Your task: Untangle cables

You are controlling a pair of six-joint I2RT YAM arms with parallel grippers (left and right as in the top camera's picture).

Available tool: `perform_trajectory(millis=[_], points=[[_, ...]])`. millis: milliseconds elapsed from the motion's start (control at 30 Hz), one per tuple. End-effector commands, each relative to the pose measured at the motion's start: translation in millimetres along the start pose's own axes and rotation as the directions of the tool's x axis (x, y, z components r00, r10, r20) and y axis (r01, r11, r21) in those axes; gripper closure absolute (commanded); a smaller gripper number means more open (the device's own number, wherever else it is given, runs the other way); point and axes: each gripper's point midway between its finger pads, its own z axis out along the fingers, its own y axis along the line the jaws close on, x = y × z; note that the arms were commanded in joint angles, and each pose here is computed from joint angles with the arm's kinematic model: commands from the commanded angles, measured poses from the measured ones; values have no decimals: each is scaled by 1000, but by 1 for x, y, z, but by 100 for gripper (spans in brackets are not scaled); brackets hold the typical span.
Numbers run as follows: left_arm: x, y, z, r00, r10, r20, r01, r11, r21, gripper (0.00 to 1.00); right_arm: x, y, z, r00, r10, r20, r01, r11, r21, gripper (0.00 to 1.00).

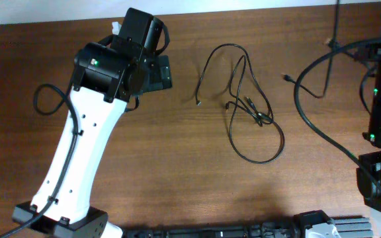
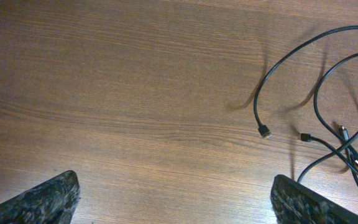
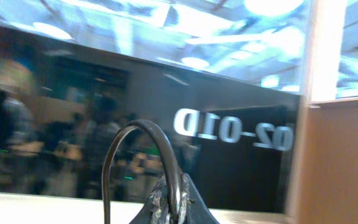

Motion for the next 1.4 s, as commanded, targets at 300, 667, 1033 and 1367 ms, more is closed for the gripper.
perform_trajectory(millis=[300,667,1033,1367], points=[[-5,3,-10,999,-20,31,20,1000,7,1,84,-151,-10,846,-248,-472,486,722,493,96],[-5,3,-10,999,-21,31,21,1000,7,1,196,-290,-89,873,288,-393,248,431,867,96],[-5,3,-10,999,-21,31,21,1000,7,1,255,-333,-190,730,650,-212,119,185,976,96],[-5,3,-10,999,-21,31,21,1000,7,1,277,-359,-282,650,754,-94,222,-69,973,87]])
